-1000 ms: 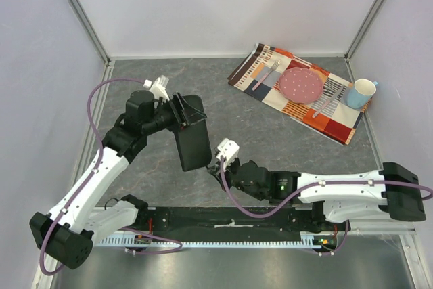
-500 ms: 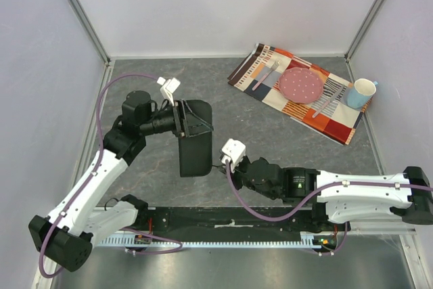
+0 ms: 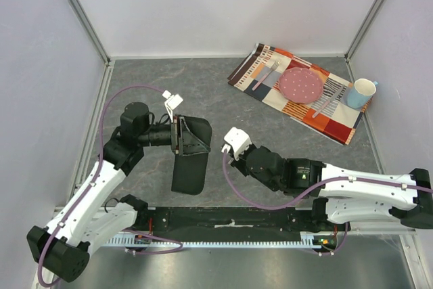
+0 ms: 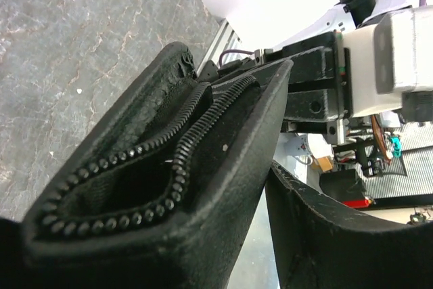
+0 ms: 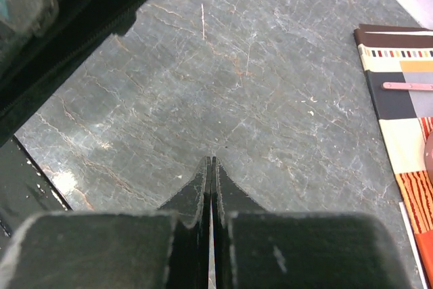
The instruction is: Sort the hair-cutting tools
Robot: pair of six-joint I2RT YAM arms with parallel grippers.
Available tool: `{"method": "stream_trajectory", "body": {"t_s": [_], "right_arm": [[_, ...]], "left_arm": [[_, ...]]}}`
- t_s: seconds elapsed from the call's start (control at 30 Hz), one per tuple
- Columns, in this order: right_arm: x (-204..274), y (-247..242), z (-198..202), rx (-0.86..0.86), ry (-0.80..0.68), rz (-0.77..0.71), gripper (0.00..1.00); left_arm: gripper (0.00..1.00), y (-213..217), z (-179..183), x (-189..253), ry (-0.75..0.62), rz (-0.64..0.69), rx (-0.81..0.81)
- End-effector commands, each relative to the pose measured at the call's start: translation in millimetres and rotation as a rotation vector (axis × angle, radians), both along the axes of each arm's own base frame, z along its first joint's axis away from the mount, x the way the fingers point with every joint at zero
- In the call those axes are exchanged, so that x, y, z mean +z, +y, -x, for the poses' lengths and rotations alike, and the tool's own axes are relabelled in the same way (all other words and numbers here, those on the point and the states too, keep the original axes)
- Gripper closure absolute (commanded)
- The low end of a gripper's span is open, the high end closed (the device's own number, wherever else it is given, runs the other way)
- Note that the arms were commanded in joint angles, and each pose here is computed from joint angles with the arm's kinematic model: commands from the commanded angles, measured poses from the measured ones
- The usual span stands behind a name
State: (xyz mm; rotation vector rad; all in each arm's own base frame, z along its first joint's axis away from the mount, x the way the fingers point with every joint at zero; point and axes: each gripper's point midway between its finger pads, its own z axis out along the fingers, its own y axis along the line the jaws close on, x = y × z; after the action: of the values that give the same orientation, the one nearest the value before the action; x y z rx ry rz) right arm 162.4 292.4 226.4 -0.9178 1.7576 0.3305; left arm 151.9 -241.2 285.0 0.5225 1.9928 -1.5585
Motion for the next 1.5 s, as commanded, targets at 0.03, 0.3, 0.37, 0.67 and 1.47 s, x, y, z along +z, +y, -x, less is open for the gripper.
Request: {"method": "stream_trajectory", "body": {"t_s": [0.03, 0.3, 0.37, 0.67, 1.47], "right_arm": [[19.2, 8.0, -0.9, 0.013, -0.001, -0.039, 1.0], [44.0, 17.7, 22.4, 0.055, 0.148, -0.26, 0.4], [57.7, 18.8, 28.0, 0.075, 0.174, -0.329, 0.36], [127.9, 23.6, 61.8, 0.227, 0.303, -0.562, 0.3], [127.7, 93.4, 74.1, 0.362, 0.409, -0.654, 0.37]], "left_arm": [[0.98, -1.2, 10.1, 17.9, -0.088, 0.059, -0.072], [0.98, -3.7, 6.0, 40.5, -0.12, 0.131, -0.044], [0.98, -3.9, 7.8, 45.8, -0.136, 0.172, -0.042], [0.98, -5.5, 23.9, 75.5, -0.175, 0.279, -0.139], [0.98, 4.4, 54.6, 117.8, -0.244, 0.371, -0.213]]}}
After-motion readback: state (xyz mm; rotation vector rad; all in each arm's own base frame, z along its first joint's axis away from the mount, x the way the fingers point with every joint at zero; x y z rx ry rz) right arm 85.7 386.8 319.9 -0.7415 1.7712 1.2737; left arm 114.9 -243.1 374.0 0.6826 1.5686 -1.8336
